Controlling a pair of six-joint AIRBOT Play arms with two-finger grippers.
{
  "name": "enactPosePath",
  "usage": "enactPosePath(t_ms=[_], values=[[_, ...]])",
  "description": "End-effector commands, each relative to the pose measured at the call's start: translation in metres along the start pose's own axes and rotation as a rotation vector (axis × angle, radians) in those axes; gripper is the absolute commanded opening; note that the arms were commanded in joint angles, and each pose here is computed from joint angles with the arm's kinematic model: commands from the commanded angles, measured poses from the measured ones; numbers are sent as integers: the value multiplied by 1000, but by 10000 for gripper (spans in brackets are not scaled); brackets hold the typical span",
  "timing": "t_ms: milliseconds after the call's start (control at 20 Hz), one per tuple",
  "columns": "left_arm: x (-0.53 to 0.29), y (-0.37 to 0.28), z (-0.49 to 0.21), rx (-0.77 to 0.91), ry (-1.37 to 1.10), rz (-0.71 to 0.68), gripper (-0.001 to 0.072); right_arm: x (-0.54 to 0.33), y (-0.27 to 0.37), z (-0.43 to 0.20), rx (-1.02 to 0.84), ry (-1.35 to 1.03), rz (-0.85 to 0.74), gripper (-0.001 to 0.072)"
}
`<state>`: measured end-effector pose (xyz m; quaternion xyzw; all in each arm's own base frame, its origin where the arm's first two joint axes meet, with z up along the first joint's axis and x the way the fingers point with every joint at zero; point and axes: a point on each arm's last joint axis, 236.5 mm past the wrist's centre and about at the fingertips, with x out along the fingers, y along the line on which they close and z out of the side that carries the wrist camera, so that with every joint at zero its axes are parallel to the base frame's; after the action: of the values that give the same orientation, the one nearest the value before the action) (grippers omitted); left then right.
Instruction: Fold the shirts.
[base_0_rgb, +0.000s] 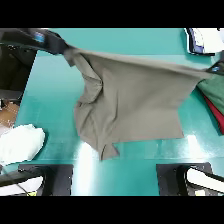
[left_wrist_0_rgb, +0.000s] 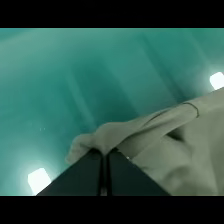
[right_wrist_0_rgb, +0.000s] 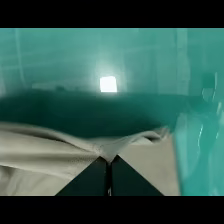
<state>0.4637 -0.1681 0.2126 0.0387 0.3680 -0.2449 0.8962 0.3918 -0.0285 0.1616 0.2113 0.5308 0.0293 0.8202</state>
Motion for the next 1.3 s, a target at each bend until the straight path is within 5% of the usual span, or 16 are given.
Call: enactPosePath(t_ms=[0, 250, 300, 350, 400, 450, 500, 850, 1250], values=[[95, 26, -30, -53, 90, 3, 31, 89, 8, 24, -11, -50, 33, 15], [114, 38, -18, -64, 26, 28, 32, 136, 22, 50, -26, -160, 46, 16], [112, 39, -14, -59, 17, 33, 77, 136, 22, 57, -25, -189, 47, 18], [110, 40, -11, -57, 10, 40, 397, 134, 23, 63, -23, -215, 50, 22], [106, 43, -9, -73, 11, 52, 619, 132, 24, 68, -21, -235, 53, 149], [102, 47, -8, -78, 15, 59, 627, 127, 21, 73, -18, -247, 52, 386], [96, 53, -7, -91, 20, 66, 627, 120, 19, 79, -14, -261, 51, 551], [46, 101, -93, -298, 375, 82, 626, 64, 20, 60, -106, -109, 48, 569], [17, 57, -189, -365, 517, 98, 608, 57, 20, -23, -129, -26, 42, 568]])
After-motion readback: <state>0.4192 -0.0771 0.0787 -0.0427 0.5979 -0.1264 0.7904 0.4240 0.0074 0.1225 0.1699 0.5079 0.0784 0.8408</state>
